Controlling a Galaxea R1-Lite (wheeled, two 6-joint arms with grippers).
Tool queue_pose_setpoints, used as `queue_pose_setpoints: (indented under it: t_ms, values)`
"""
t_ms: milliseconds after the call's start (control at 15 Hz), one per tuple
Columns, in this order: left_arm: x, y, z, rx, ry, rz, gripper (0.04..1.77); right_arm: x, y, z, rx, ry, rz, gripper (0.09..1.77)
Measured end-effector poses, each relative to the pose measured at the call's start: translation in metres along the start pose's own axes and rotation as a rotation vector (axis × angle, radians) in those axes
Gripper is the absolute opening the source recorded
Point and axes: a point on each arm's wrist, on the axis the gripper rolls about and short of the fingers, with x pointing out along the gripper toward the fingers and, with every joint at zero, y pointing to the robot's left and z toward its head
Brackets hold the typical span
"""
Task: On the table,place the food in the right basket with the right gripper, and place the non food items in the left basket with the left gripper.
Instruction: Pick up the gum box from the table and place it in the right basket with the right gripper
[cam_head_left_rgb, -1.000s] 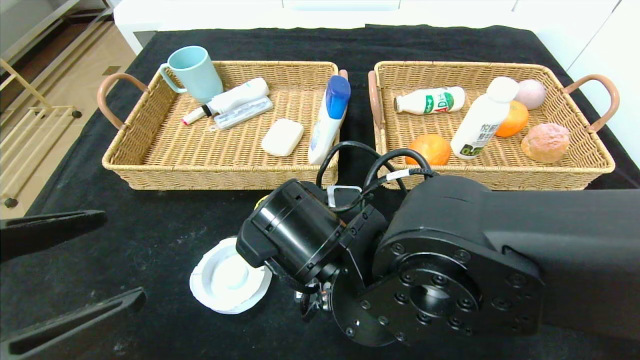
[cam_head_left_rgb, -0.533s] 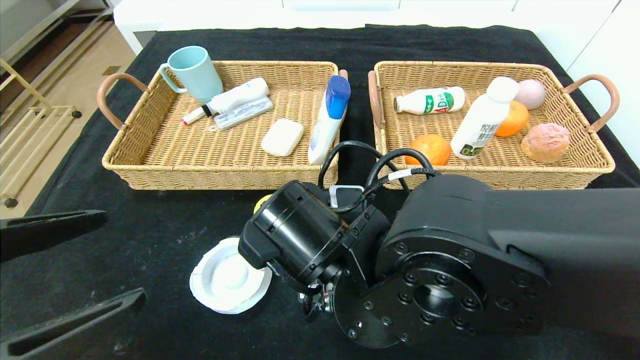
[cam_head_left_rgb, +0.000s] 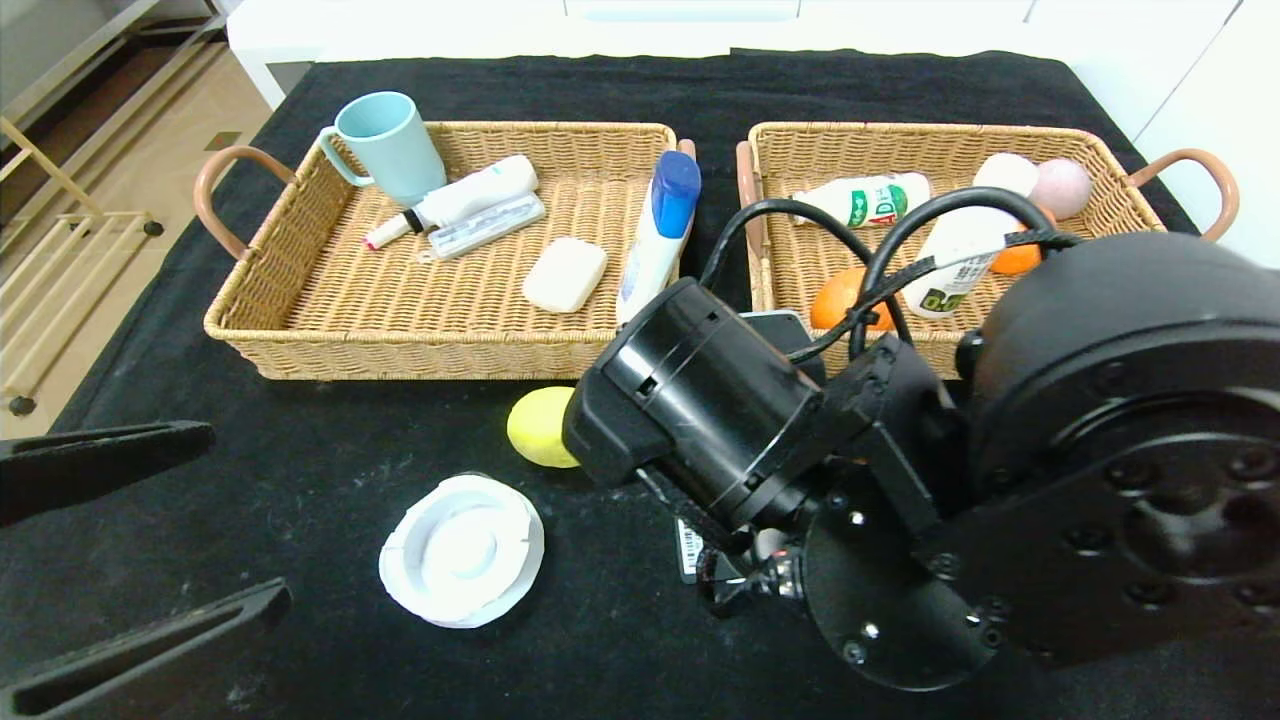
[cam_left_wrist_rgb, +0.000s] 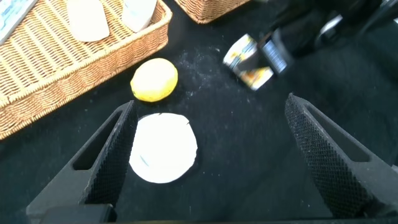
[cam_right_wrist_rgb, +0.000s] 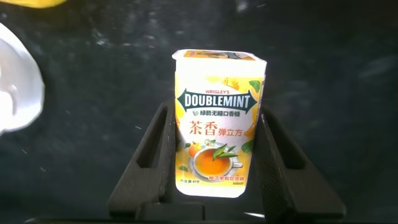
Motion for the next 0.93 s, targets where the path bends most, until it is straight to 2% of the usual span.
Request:
queue_pose_setpoints:
  t_ms: [267, 400, 733, 933]
  values:
    - [0.002, 0.000, -0.002, -0.002, 0.012, -0.004, 1.72, -0.008, -0.040, 0.019, -0.028, -0.051, -0.068, 0.80]
    - [0.002, 0.000, -0.002, -0.002, 0.014, -0.005, 1.72, -0.011, -0.053, 0.035, -0.004, -0.120, -0.061, 0.80]
    - [0.003, 0.000, -0.002, -0.002, 0.013, -0.005, 1.72, -0.017, -0.063, 0.068, 0.014, -0.314, -0.014, 0.80]
    - [0.002, 0.000, -0.002, -0.002, 0.013, -0.006, 1.72, -0.008, -0.068, 0.087, 0.029, -0.418, -0.026, 0.80]
